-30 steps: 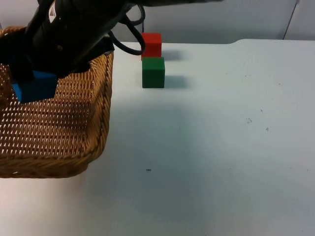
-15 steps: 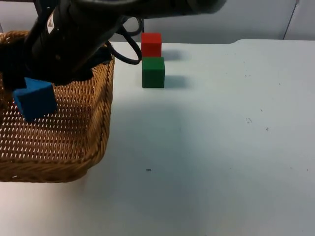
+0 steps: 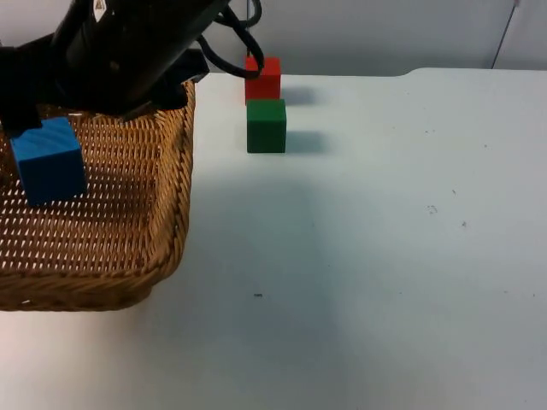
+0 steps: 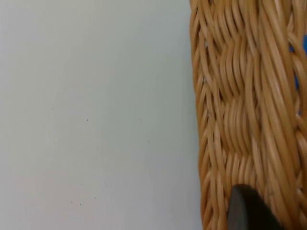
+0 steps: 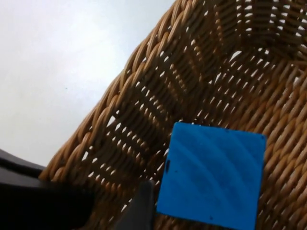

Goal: Pick up the basket with the left hand and place the blue cube into the basket with the right hand.

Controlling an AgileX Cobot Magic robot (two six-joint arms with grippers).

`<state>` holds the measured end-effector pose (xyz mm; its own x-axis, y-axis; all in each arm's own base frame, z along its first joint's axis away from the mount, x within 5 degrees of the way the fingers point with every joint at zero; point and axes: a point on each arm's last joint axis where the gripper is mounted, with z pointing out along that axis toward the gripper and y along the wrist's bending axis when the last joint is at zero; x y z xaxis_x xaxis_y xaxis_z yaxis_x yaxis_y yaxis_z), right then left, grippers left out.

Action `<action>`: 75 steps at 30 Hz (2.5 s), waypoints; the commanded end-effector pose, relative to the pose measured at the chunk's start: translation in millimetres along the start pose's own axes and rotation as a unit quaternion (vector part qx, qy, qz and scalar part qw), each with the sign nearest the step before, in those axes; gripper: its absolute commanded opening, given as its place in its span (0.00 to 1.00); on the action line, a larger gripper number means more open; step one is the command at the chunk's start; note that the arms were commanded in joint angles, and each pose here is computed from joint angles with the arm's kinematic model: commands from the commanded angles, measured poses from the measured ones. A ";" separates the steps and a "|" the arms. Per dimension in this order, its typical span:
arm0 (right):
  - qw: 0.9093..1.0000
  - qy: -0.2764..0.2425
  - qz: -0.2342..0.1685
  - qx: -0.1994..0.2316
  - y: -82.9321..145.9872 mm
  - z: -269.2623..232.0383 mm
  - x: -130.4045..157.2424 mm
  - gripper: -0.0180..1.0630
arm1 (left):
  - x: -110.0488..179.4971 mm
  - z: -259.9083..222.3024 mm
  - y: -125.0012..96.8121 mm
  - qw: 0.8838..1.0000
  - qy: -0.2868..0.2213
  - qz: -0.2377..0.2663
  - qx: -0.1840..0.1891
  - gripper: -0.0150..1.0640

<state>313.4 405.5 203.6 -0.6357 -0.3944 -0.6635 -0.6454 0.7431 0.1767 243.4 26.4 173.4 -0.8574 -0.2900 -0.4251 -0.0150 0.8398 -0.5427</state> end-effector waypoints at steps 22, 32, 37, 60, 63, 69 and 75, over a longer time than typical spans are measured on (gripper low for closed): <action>0.996 -0.065 -0.045 -0.043 12.7 -88.3 -41.4 0.84 | -2.6 -3.4 -6.6 1.000 -0.013 -0.017 0.022 0.01; 0.993 -0.071 -0.087 -0.043 15.2 -125.4 -49.4 0.84 | -2.6 -3.4 -6.6 1.000 -0.013 -0.017 0.022 0.01; 0.990 -0.077 -0.111 -0.043 16.5 -147.1 -53.4 0.84 | -2.8 -3.4 -6.2 1.000 -0.014 -0.017 0.020 0.01; 0.970 -0.189 -0.151 -0.038 -9.8 -258.0 39.4 0.84 | -3.1 1.5 0.8 1.000 -0.014 -0.009 0.001 0.01; 0.970 -0.187 -0.150 -0.037 -18.7 -270.1 71.5 0.84 | -1.4 10.1 9.4 1.000 -0.002 -0.023 -0.011 0.01; 0.969 -0.188 -0.157 -0.034 -28.6 -282.3 107.3 0.84 | 0.7 26.3 21.6 0.999 0.006 -0.030 -0.011 0.01; 0.966 -0.198 -0.160 -0.035 -34.5 -297.7 129.0 0.84 | 3.8 37.2 29.5 1.000 0.016 -0.023 -0.009 0.01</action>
<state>129.6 169.7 326.3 -0.2204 -0.3619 -0.9058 -0.8150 0.5786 -0.0329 256.5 34.5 127.6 -0.8814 -0.2981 -0.3665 -0.0693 0.8490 -0.5239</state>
